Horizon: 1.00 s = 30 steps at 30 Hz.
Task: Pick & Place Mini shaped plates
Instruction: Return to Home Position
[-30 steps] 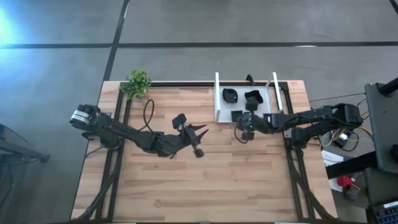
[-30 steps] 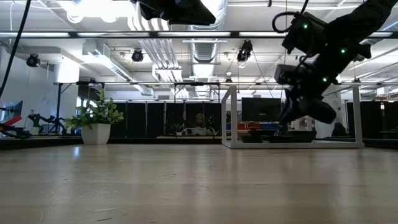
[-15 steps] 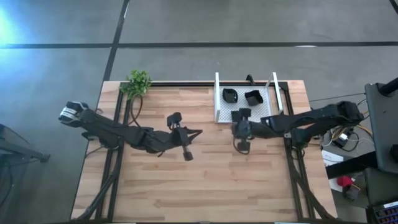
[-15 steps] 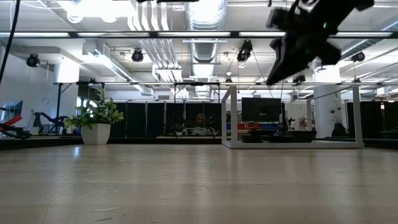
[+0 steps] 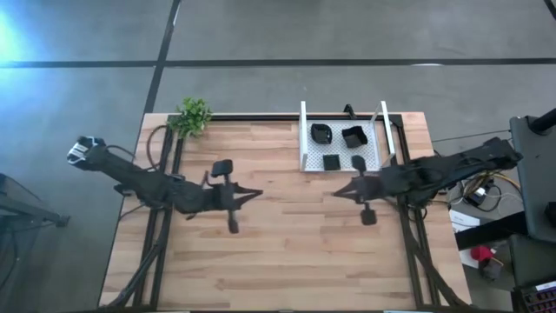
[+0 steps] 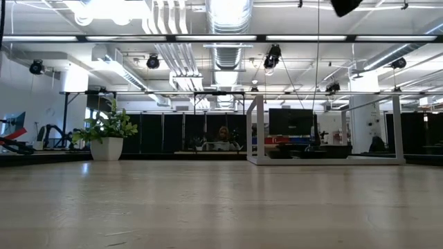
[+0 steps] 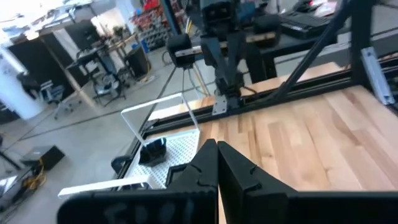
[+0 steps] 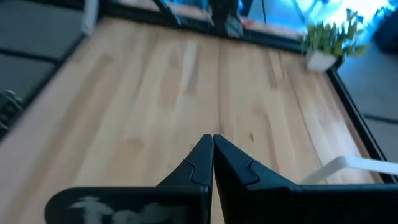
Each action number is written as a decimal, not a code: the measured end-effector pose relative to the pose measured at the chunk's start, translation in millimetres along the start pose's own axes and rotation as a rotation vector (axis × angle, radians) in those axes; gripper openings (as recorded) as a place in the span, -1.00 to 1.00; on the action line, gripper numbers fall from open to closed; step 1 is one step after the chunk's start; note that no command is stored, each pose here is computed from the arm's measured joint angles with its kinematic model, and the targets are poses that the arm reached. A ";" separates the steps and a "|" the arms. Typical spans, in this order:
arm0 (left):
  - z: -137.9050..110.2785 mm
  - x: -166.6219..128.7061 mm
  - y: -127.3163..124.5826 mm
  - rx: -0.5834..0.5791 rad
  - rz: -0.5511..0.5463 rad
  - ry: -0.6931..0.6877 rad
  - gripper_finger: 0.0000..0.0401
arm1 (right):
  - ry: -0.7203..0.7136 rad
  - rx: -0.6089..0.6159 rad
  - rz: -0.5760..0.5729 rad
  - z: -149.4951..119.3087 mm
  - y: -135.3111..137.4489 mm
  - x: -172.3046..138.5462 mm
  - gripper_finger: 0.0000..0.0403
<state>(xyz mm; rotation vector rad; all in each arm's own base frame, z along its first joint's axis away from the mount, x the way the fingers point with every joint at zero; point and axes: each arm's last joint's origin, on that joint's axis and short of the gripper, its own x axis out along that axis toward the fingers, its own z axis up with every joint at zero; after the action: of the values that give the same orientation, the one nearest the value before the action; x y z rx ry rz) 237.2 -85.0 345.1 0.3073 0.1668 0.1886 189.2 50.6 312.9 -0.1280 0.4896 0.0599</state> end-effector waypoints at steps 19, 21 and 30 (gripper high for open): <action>-42.5 -78.6 41.6 -0.158 -0.025 -0.222 -1.00 | -0.247 0.067 0.029 -7.6 -12.6 -68.4 -0.96; -48.1 -85.1 45.3 -0.169 -0.023 -0.239 -1.00 | -0.255 0.070 0.029 -10.0 -13.3 -70.8 -0.96; -71.4 -111.1 58.8 -0.226 -0.036 -0.327 -1.00 | -0.296 0.082 0.032 -20.3 -16.3 -82.0 -0.96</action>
<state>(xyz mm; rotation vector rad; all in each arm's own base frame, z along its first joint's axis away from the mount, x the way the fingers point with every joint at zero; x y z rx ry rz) 106.5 -33.0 311.3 0.1073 -0.1723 0.1177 109.0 29.5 335.7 -0.0296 0.1979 0.0886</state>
